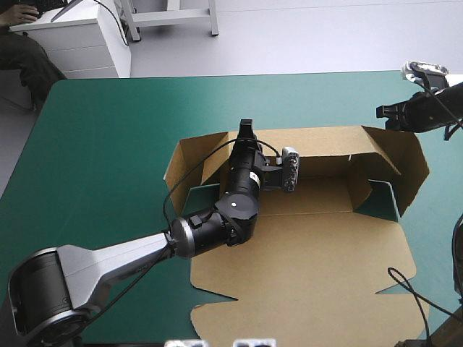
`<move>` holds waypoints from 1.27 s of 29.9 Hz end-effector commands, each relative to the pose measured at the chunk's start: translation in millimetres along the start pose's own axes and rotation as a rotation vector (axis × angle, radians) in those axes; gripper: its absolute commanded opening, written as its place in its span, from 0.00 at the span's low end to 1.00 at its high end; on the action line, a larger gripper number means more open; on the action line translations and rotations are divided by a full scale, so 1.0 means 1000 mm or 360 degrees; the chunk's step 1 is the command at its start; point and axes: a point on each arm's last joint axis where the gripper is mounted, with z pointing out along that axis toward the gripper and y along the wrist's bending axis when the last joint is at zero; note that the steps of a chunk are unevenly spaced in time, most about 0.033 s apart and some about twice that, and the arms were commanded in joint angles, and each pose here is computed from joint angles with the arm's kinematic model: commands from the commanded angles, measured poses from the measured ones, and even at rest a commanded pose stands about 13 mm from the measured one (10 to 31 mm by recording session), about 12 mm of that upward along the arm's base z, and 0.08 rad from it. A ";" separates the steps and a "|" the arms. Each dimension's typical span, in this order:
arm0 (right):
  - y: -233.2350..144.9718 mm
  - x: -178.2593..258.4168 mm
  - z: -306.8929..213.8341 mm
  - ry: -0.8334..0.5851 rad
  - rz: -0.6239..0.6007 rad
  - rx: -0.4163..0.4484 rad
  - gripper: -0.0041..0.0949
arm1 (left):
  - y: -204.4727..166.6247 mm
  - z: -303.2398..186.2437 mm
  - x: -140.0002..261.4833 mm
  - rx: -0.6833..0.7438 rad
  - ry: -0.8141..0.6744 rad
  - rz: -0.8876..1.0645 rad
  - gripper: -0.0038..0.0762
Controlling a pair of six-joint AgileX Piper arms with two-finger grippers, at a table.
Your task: Fold the box
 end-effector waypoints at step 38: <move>0.041 0.106 -0.009 -0.0454 -0.0310 -0.0112 0.03 | 0.013 -0.003 -0.001 -0.0121 0.0041 -0.0004 0.04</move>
